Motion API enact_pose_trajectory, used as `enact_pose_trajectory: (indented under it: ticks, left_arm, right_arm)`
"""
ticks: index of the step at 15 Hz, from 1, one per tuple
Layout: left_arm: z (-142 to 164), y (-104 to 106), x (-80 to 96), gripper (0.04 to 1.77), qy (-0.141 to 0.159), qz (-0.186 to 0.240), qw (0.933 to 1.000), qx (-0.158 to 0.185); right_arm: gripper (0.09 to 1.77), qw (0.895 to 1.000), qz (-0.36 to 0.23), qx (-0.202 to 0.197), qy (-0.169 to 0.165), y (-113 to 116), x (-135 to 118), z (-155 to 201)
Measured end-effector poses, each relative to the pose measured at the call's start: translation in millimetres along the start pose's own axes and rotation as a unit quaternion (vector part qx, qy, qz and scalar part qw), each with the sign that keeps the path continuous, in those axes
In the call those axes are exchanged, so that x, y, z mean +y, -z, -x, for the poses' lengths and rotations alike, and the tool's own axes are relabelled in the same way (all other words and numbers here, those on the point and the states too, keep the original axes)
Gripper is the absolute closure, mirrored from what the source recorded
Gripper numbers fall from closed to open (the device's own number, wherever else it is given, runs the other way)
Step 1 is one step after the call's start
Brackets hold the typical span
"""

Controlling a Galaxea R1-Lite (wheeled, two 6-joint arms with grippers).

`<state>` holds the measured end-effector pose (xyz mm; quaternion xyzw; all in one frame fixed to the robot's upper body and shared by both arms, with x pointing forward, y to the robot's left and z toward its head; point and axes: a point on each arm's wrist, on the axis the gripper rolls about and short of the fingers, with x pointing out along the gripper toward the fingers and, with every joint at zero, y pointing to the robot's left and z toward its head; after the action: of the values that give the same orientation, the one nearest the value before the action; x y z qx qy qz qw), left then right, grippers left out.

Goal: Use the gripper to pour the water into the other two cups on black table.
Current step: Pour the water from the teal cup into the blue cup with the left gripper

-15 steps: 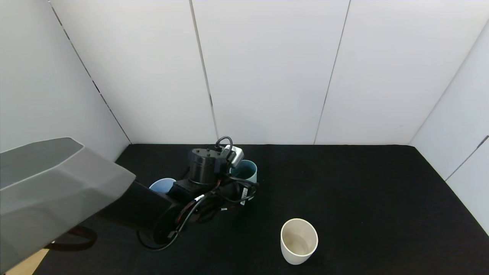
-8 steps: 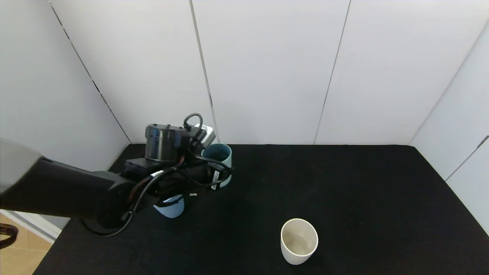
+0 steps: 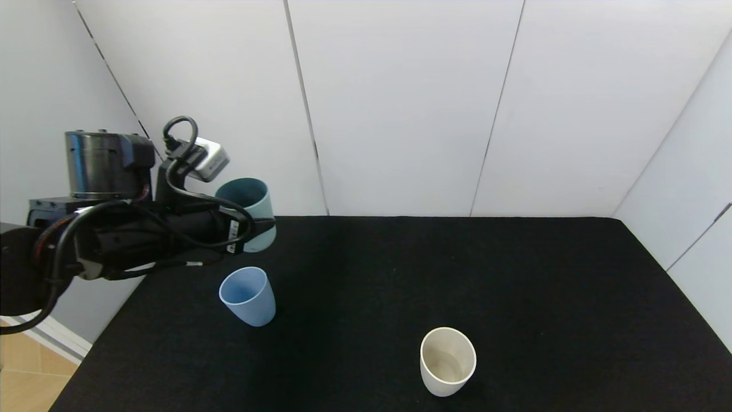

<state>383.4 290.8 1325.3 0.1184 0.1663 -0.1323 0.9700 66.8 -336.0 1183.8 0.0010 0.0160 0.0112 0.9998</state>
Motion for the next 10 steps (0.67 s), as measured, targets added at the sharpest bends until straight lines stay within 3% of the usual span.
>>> enact_pose_trajectory:
  ticks: [6, 10]
  left_arm:
    - [53, 13, 58.7, 0.67, -0.052, -0.033, 0.9979, 0.018]
    - [70, 32, 71.0, 0.67, -0.077, -0.07, 0.9933, 0.05]
  right_arm:
    - [0.15, 1.0, 0.0, 0.0, 0.0, 0, 0, 0]
    - [0.15, 1.0, 0.0, 0.0, 0.0, 0, 0, 0]
